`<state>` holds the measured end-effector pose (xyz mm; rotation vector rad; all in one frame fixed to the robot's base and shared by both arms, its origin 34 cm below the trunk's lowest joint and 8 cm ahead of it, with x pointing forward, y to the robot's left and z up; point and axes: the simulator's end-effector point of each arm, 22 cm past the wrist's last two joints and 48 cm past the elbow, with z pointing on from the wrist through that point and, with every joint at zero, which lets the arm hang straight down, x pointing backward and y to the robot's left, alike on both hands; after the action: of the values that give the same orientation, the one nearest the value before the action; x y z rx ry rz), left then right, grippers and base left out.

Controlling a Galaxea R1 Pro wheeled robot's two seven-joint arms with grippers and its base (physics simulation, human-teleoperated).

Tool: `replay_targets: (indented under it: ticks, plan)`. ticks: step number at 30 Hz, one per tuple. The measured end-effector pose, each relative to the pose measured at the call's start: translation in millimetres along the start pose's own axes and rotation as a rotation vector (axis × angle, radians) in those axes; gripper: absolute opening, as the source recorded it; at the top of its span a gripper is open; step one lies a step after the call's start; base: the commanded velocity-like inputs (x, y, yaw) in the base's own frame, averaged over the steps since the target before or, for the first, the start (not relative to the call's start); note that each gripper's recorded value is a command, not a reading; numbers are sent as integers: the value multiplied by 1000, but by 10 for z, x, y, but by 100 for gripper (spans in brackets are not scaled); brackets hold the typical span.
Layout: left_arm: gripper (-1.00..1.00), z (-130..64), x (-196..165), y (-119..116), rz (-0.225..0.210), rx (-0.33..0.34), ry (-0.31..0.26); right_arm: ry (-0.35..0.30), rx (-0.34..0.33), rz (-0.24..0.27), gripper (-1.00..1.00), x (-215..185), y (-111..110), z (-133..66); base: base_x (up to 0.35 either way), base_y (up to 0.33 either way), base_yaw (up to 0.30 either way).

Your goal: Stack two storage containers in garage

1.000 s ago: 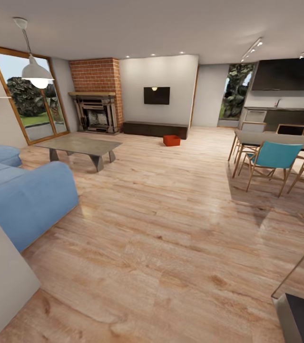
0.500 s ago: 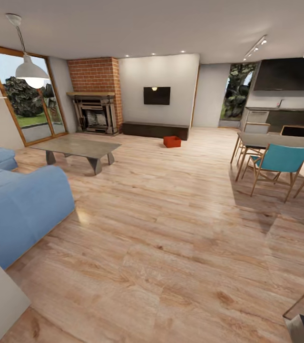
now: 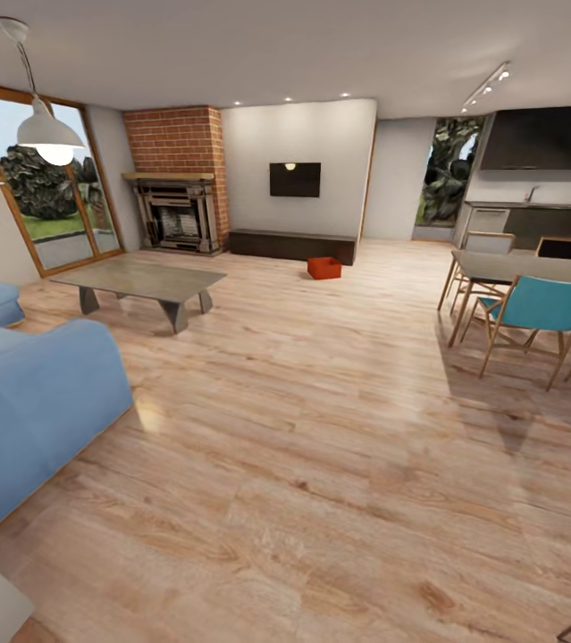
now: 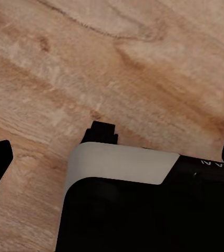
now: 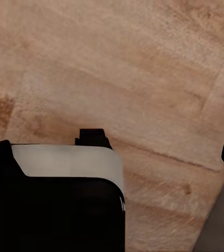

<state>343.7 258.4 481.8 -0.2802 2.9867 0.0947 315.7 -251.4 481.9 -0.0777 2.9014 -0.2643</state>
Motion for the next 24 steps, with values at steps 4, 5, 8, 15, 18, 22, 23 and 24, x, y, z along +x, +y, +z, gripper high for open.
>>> replay_targets:
  ticks: [4, 5, 8, 15, 18, 22, 23, 24]
  plan:
    - [100, 0, 0, 0, 0, 0, 0, 9, -1, -1, 100, 64, 8, -6, 321, 0, 0]
    - [100, 0, 0, 0, 1, 0, 0, 13, -1, -1, 100, 92, 9, -9, 321, 0, 0]
    - [100, 0, 0, 0, 1, 0, 0, 21, -2, -3, 100, 158, 13, -16, 321, 0, 0]
    - [100, 0, 0, 0, 1, 0, 0, 33, 0, -5, 100, 253, -6, -22, 321, 0, 0]
    - [100, 0, 0, 0, 1, 0, 0, 29, 3, -1, 100, 248, -21, -19, 321, 0, -2]
    - [100, 0, 0, 0, 1, 0, 0, 28, 6, 8, 100, 247, -30, -19, 321, 0, -162]
    - [100, 0, 0, -1, 1, 0, 0, 28, 5, 9, 100, 246, -22, -20, 321, 0, -250]
    - [100, 0, 0, -1, 1, 0, 0, 28, 5, 9, 100, 245, -19, -21, 321, 0, -263]
